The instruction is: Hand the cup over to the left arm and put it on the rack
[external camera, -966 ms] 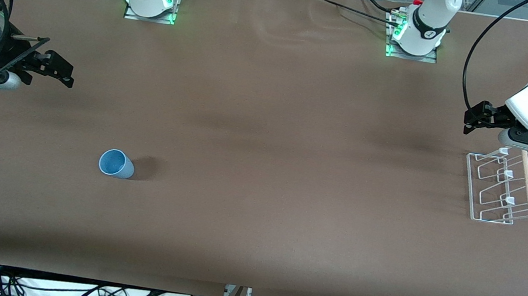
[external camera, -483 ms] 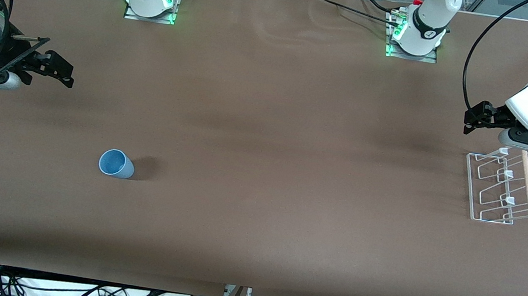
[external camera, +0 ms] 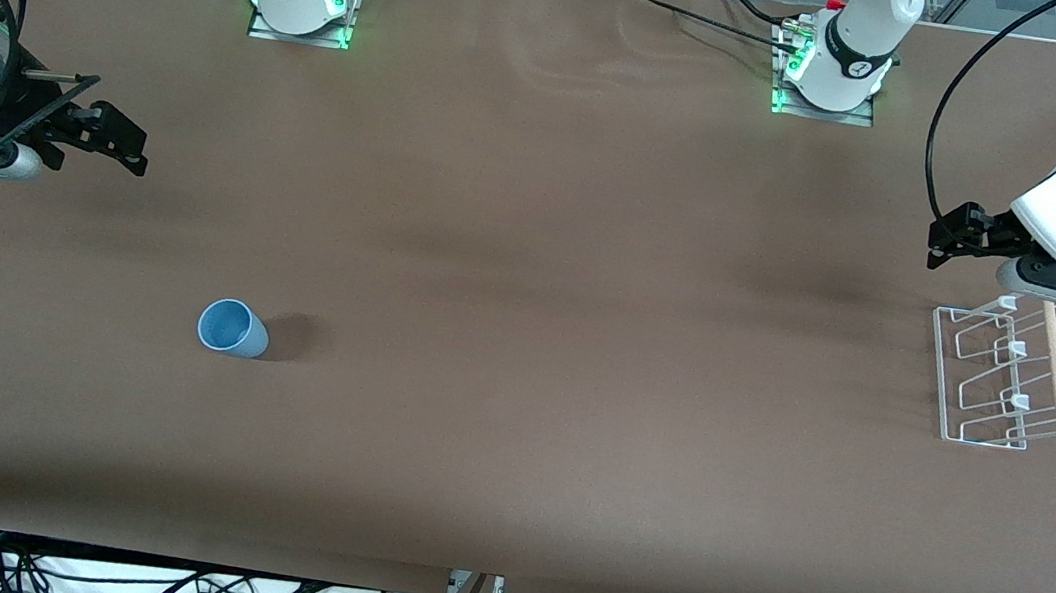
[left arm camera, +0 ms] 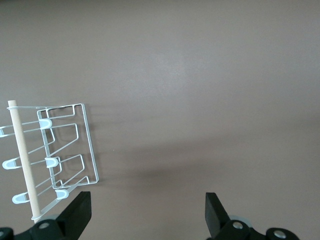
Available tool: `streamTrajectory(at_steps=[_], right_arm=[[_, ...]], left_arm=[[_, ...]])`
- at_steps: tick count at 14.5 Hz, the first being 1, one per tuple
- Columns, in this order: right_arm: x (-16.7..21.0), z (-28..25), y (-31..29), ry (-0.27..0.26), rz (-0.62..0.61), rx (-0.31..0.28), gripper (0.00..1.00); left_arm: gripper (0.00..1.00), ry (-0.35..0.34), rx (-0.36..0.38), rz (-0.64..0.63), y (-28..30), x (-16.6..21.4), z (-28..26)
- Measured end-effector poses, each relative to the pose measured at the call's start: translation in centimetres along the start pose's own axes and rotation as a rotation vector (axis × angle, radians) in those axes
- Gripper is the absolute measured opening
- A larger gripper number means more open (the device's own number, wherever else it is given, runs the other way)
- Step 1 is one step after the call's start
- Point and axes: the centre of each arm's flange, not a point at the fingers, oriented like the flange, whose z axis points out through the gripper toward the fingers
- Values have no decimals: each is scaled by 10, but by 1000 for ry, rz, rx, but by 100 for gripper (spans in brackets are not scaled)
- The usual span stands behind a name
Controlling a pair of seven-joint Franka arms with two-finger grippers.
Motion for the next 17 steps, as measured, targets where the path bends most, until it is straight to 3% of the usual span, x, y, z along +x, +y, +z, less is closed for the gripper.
streamTrajectory(at_steps=[11,15,17], right_arm=[[1,4,0,-7,-1,-1,99],[25,65,1,-83,-1,-2,99],[48,107,2,-65,-1,-8,99]], left_arm=[[100,0,0,0,0,0,0],[100,0,0,0,0,0,0],[100,-1,0,0,0,0,0]])
